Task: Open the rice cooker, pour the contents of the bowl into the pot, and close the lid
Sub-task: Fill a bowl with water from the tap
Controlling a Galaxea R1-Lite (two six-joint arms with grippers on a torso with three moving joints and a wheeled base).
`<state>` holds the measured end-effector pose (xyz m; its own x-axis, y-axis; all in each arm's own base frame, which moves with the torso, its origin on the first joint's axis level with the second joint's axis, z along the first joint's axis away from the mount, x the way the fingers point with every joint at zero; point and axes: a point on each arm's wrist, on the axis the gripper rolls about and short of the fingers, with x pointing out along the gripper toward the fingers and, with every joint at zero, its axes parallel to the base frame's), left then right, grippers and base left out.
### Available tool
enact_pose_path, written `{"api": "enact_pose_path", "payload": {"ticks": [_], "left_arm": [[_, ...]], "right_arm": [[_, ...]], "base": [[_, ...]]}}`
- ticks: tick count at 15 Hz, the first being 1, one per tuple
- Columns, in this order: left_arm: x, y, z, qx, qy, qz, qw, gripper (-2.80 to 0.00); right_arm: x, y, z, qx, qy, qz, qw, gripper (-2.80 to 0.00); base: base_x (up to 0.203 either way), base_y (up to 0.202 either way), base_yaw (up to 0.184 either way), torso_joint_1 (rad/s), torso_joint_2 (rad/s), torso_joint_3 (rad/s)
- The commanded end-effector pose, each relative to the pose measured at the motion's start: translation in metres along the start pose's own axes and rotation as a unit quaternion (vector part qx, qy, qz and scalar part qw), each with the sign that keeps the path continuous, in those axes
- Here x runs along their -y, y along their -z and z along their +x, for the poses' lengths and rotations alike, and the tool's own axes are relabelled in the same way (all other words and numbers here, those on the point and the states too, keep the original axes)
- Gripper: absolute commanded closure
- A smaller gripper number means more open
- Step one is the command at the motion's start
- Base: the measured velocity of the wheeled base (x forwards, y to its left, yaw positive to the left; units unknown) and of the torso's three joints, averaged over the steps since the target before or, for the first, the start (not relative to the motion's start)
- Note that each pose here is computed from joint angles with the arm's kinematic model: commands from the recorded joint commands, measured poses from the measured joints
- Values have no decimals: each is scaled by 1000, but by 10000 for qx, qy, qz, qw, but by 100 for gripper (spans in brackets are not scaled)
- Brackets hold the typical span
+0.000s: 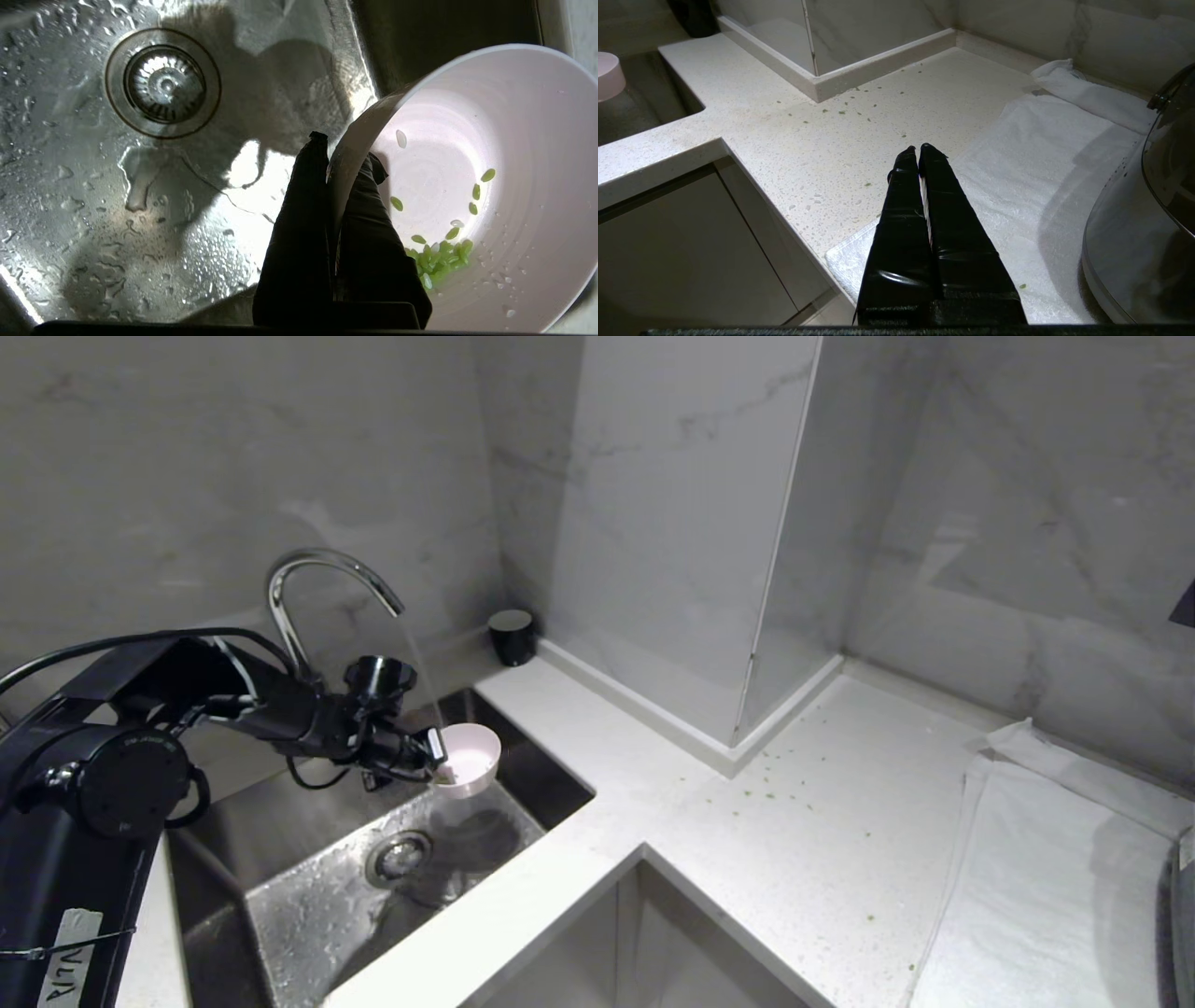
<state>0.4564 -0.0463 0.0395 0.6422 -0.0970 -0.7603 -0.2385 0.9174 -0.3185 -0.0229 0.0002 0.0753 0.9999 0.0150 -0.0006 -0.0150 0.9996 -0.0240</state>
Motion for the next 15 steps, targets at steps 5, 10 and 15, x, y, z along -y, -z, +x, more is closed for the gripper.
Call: {"api": "enact_pose_path", "payload": {"ticks": [5, 10, 15], "left_arm": [[-21, -18, 14, 273, -321, -361, 9985, 0], [-19, -32, 28, 524, -465, -470, 9964, 0], [-14, -46, 35, 575, -613, -756, 9936, 0]], "right_arm": [[0, 0, 0, -12, -2, -3, 10000, 0], [0, 0, 0, -12, -2, -3, 10000, 0], [0, 0, 0, -12, -2, 3, 10000, 0]], "base": [[0, 0, 0, 0, 0, 0], [0, 0, 0, 0, 0, 0], [0, 0, 0, 0, 0, 0]]}}
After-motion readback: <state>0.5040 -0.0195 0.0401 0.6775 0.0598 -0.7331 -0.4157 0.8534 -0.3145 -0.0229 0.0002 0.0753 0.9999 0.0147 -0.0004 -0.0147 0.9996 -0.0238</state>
